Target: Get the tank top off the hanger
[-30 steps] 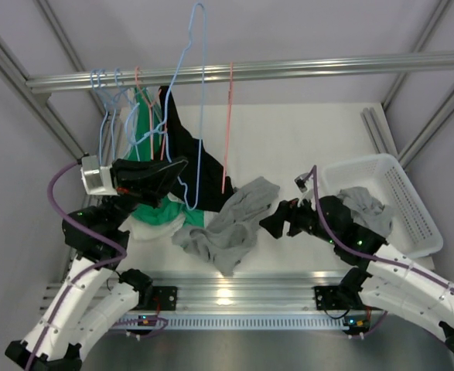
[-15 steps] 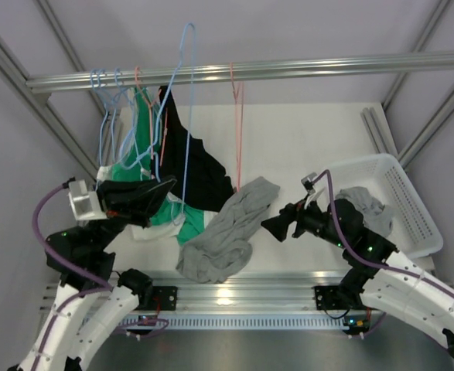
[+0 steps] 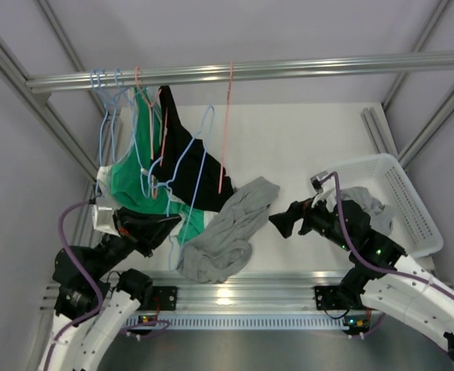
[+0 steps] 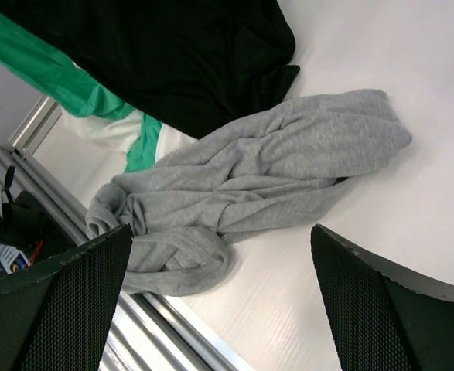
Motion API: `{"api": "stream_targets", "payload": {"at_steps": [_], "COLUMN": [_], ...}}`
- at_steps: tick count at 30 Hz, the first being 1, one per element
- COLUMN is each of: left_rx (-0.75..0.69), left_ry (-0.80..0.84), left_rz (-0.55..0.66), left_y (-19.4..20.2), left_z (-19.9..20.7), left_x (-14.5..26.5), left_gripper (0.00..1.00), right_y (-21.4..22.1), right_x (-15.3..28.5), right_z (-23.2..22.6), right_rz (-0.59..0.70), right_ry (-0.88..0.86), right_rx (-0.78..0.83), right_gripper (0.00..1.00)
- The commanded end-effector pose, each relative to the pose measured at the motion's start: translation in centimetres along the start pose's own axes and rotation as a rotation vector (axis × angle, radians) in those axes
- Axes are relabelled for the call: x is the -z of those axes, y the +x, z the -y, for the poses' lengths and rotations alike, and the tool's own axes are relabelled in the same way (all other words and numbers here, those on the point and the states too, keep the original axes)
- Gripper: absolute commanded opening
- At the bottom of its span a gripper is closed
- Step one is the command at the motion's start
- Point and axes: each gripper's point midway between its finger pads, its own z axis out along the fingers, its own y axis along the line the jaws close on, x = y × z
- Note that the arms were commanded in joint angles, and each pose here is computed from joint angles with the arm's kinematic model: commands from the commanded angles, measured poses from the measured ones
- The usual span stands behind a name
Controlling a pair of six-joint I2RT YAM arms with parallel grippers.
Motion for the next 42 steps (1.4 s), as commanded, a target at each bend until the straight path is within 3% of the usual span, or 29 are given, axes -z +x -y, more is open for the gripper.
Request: {"api": "stream_targets", "payload": {"at_steps": [1, 9, 14, 22, 30, 42], "left_rx": [0.116, 0.148, 0.061, 0.037, 0.091, 0.113], "left_ry": [-0.157, -0.277, -0.287, -0.353, -0.418, -0.399], "left_rz": [-0.055, -0.177, -0.084, -0.08, -0.146, -0.154], "left_y": [1.4, 0.1, -5.7, -8.8, -7.6, -8.0], "left_z": [-2.3, -5.8, -4.9, -7.3, -11.1, -11.5], "left_x": [0.6, -4.8, -7.1, -11.7, -16.0, -18.5], "left_gripper": [0.0, 0.0, 0.0, 0.0, 0.0, 0.0], "right_y": [-2.8, -3.8, -4.0, -3.8, -4.4, -4.0], "right_x": [0.9, 1.0, 1.0, 0.5, 0.7, -0.1], "right_z": [-0.6, -1.3, -1.4, -1.3, -1.3, -1.1], "right_rz": [0.061, 0.075, 0.073, 0.061, 0.071, 0.045], "right_ry": [0.005, -0.009, -0.015, -0.005, -0.003, 0.011], "right_rx": [0.019, 0.013, 0.017, 0.019, 0.037, 0.054], "right_gripper": [0.96, 0.96, 0.96, 0.96, 0.97, 0.97]}}
